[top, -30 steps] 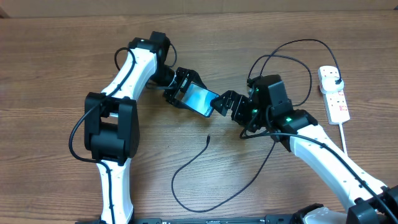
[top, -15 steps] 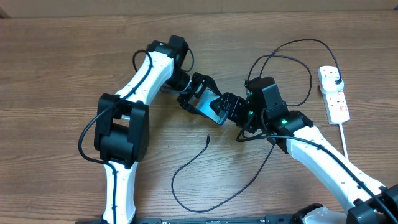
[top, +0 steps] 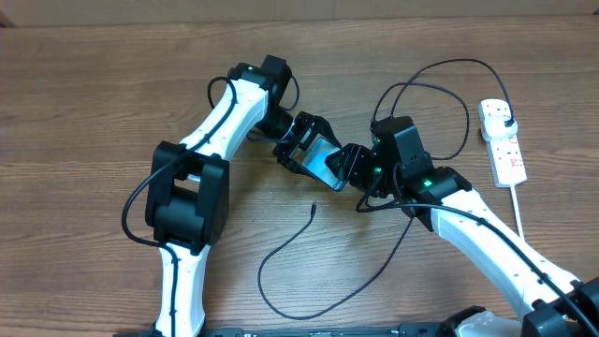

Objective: Plug charger to phone and switch on socket
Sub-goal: 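Grasp the phone's edge with the right gripper beside the left gripper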

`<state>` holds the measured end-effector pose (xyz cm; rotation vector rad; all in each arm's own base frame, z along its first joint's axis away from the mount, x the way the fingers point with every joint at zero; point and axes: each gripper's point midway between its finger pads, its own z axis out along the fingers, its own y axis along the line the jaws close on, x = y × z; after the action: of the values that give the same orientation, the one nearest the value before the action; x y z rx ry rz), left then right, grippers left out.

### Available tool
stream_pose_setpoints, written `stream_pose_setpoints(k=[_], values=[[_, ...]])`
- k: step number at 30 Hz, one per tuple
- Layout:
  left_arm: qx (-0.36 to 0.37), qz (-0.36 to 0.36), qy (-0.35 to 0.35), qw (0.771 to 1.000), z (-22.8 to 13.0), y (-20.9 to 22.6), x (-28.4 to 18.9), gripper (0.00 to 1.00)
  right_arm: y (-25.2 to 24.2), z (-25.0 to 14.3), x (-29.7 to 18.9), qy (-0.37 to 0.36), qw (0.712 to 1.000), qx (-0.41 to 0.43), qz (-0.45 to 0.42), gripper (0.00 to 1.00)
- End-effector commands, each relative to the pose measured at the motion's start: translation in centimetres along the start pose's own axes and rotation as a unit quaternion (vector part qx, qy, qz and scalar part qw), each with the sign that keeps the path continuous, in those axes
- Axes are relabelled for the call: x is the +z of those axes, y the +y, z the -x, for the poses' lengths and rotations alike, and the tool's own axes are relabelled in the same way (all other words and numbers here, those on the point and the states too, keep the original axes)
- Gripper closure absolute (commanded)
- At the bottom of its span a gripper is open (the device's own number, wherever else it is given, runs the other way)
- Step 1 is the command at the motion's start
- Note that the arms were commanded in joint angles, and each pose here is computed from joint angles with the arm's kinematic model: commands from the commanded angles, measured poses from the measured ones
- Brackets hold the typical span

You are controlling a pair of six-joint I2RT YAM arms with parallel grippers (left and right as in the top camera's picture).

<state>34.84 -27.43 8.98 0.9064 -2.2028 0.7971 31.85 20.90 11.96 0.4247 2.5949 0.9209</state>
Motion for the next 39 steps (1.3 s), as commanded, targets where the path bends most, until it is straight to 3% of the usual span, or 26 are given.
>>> stream_pose_setpoints(k=[1, 10, 18, 24, 31, 35, 38, 39], values=[[0.003, -0.009, 0.028, 1.0, -1.7, -1.0, 0.5, 0.96, -0.3, 0.1, 0.3, -0.004, 1.0, -0.004, -0.009, 0.44], [0.009, -0.012, 0.05, 0.999, -2.9, -1.3, 1.0, 0.96, -0.9, -0.1, 1.0, 0.004, 1.0, 0.0, -0.02, 0.49], [0.01, -0.01, 0.048, 0.999, -2.9, -1.3, 1.1, 0.96, -1.2, -0.2, 1.4, 0.008, 1.0, 0.002, -0.023, 0.64], [0.011, -0.008, 0.042, 0.999, -2.7, -1.2, 1.1, 0.96, -1.2, -0.2, 1.4, 0.008, 1.0, 0.002, -0.023, 0.86], [0.012, 0.001, 0.021, 1.0, -2.0, -0.9, 1.2, 0.96, -1.2, -0.2, 1.4, 0.007, 1.0, 0.006, -0.023, 0.96], [0.027, 0.001, 0.016, 1.0, -1.7, -1.0, 1.2, 0.94, -1.1, -0.1, 1.4, 0.006, 1.0, 0.005, -0.022, 0.96], [0.077, -0.001, -0.009, 0.997, -0.8, -1.3, 1.2, 0.5, -0.8, -0.1, 1.4, 0.008, 1.0, 0.004, -0.015, 0.96], [0.09, 0.002, -0.015, 0.996, -0.6, -1.3, 1.2, 0.2, -0.8, -0.1, 1.4, 0.007, 1.0, 0.004, -0.014, 0.96]])
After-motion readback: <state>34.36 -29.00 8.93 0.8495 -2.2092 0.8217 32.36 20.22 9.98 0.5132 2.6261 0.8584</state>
